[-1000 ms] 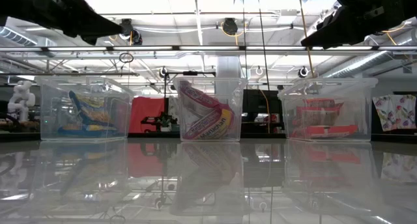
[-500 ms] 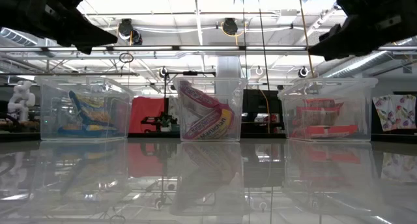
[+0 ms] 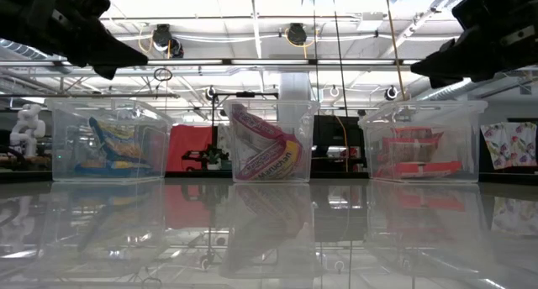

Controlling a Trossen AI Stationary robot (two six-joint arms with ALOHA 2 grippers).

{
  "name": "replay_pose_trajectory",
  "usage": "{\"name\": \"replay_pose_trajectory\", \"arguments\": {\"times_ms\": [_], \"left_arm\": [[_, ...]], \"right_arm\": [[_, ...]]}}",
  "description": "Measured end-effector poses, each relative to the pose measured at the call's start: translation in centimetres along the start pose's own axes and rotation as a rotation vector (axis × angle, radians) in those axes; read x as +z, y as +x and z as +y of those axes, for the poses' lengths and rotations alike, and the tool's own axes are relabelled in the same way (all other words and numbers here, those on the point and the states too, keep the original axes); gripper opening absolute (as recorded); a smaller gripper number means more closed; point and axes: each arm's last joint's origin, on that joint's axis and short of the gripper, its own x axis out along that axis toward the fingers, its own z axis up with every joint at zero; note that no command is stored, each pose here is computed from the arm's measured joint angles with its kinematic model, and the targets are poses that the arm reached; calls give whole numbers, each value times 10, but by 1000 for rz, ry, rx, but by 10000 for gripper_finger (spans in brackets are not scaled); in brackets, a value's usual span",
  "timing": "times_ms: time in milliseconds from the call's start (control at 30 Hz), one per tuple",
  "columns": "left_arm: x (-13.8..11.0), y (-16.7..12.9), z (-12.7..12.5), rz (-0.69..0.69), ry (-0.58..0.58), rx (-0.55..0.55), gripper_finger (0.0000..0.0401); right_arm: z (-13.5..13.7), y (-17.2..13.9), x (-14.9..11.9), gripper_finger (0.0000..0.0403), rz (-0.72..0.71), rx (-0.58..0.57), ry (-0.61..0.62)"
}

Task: Sort Maruchan noodles
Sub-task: Return to Home Position

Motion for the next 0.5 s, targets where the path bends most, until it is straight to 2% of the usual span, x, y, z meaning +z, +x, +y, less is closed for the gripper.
{"name": "replay_pose_trajectory", "arguments": {"times_ms": [200, 500], "left_arm": [[-15, 2, -1, -64, 8, 2, 1], [-21, -6, 3, -126, -3, 4, 1]], "right_arm": [[0, -3, -10, 0, -4, 0, -10], [-1, -9, -9, 0, -27, -3, -9]]}}
